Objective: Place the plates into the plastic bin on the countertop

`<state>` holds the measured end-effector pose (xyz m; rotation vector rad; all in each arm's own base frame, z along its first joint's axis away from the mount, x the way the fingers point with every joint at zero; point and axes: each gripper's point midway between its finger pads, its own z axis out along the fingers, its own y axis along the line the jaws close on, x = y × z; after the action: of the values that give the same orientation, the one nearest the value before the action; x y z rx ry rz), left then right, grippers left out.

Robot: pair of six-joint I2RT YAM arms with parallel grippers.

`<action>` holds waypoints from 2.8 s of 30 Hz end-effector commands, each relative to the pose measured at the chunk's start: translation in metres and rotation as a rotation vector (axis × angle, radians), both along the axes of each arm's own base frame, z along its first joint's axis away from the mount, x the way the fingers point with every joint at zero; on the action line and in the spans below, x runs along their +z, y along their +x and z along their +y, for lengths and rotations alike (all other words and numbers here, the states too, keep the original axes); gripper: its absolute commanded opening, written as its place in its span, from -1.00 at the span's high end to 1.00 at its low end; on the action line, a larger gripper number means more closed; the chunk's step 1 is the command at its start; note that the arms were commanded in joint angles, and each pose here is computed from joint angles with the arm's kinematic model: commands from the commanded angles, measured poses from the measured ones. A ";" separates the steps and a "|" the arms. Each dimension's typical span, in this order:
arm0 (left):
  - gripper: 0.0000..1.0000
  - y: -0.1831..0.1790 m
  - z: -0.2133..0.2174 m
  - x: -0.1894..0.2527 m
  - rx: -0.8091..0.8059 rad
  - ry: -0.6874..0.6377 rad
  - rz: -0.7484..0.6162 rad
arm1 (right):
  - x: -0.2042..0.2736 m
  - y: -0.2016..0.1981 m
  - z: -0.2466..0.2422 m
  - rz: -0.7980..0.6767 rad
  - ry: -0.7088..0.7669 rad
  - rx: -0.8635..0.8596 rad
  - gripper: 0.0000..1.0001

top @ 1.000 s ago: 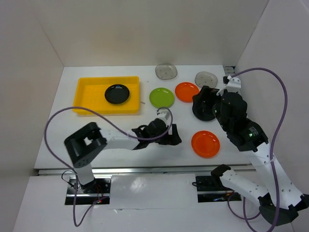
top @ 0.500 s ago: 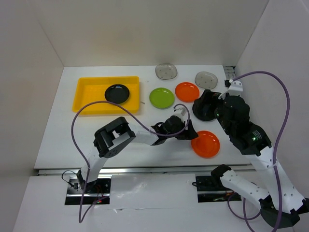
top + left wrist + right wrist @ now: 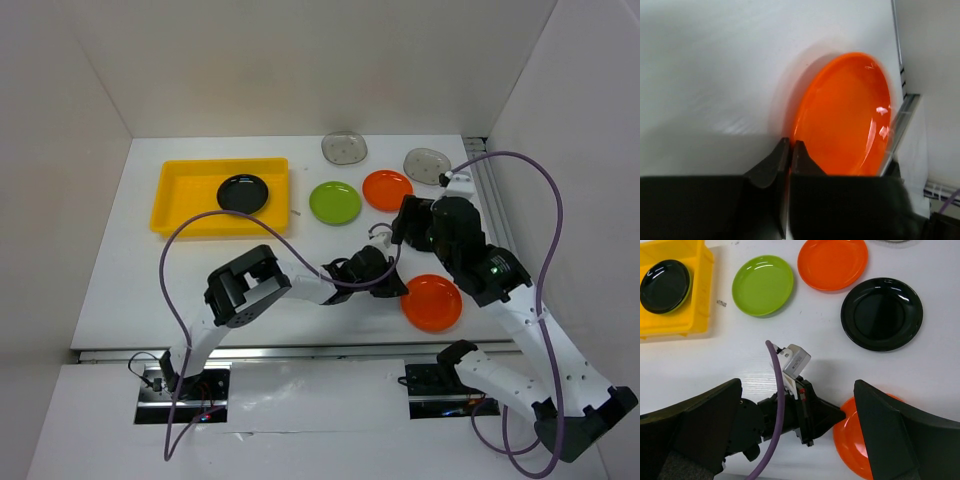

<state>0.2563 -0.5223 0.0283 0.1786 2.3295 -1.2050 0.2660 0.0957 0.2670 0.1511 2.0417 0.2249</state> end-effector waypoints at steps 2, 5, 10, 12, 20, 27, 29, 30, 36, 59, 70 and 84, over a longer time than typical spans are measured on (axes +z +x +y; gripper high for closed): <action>1.00 -0.019 0.022 -0.047 -0.011 0.167 0.101 | 0.009 0.008 0.002 -0.050 0.030 -0.016 -1.00; 1.00 0.004 0.038 -0.013 0.064 0.176 0.057 | 0.009 0.008 0.002 -0.050 0.030 -0.016 -1.00; 1.00 0.071 0.107 0.049 0.237 0.163 0.009 | 0.013 0.011 0.003 -0.067 0.040 -0.016 -1.00; 1.00 0.110 0.154 0.089 0.371 0.136 -0.023 | 0.013 0.014 0.005 -0.069 0.050 -0.020 -1.00; 1.00 0.203 0.346 0.139 0.884 0.326 -0.090 | -0.008 0.037 0.039 -0.108 0.087 0.119 -1.00; 1.00 0.239 0.428 0.122 0.998 0.368 -0.049 | -0.018 0.072 0.071 -0.167 0.190 0.307 -1.00; 1.00 0.243 0.449 0.110 1.027 0.394 -0.029 | -0.021 0.077 0.067 -0.171 0.205 0.317 -1.00; 1.00 0.244 0.457 0.110 1.042 0.395 -0.026 | -0.023 0.074 0.071 -0.168 0.213 0.341 -1.00; 1.00 0.233 0.509 0.097 1.169 0.417 0.029 | -0.036 0.076 0.060 -0.138 0.209 0.314 -1.00; -1.00 0.137 0.204 0.166 0.390 0.004 -0.158 | 0.025 0.042 0.017 -0.183 0.193 0.137 -1.00; -0.94 0.141 0.051 0.085 0.098 -0.052 -0.108 | 0.081 -0.005 -0.003 -0.320 0.219 0.117 -1.00; -0.59 0.160 0.013 0.003 0.223 0.114 0.010 | 0.084 -0.015 -0.003 -0.300 0.202 0.139 -1.00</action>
<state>0.4147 -0.5152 0.0529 0.0134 2.3061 -1.0569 0.2593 0.0963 0.3253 0.1068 1.7849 0.5070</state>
